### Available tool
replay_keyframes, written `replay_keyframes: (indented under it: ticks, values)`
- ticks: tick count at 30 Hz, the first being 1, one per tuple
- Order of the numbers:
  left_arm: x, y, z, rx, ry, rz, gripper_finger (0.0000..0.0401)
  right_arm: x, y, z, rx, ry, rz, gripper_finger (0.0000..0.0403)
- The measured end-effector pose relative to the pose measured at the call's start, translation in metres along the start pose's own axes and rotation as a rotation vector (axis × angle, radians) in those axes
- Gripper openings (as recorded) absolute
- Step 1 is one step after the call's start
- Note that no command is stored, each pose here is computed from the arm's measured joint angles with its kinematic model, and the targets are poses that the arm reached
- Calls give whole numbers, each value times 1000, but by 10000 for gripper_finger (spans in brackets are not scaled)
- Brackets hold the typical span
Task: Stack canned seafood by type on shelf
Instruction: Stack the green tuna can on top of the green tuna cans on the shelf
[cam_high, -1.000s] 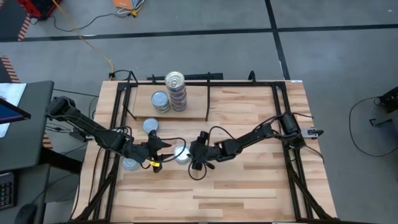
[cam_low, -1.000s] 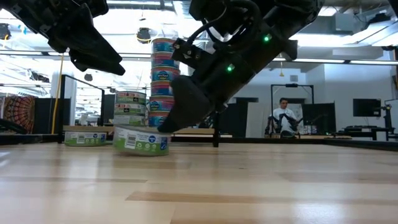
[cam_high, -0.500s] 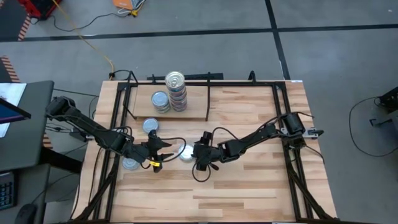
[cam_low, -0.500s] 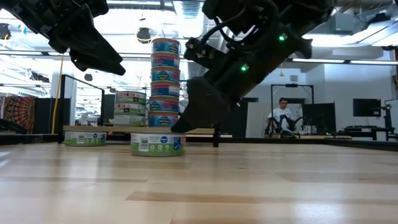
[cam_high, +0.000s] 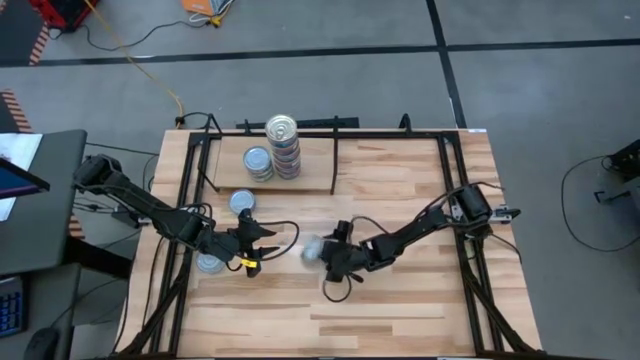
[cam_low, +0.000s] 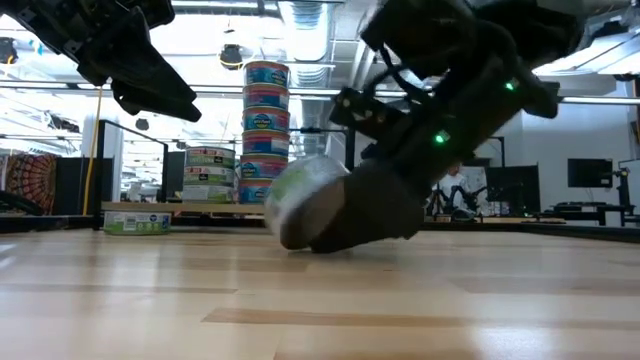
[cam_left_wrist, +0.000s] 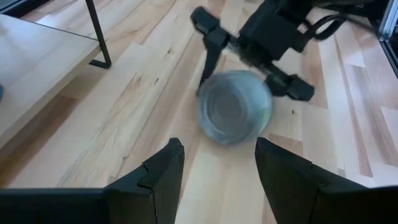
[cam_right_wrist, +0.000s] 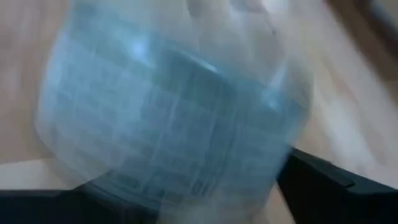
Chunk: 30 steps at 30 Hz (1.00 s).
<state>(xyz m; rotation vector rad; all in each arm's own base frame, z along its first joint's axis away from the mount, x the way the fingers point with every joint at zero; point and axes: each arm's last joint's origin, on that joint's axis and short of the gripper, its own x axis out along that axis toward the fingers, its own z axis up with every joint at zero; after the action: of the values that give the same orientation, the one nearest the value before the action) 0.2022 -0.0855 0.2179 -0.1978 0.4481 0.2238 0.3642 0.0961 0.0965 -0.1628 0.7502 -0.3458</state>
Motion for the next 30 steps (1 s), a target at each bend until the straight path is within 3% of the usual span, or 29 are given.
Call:
replay_keyframes:
  ticks: [6,12,17,22,25,30]
  values:
    - [0,0,0,-3,4,-12,192,-6,7,-9,15,3,-9,304]
    - [6,-6,-1,-12,18,-82,192,-12,6,3,37,-9,0,304]
    - [23,-17,-9,72,10,-119,192,-17,1,8,-11,-20,-35,304]
    - [49,-21,-19,168,13,-33,192,-23,0,13,-20,-35,-19,304]
    - [63,-14,-13,144,7,56,192,-30,-3,22,11,-59,24,304]
    - [81,-2,-12,81,50,76,192,-41,-9,34,40,-99,44,304]
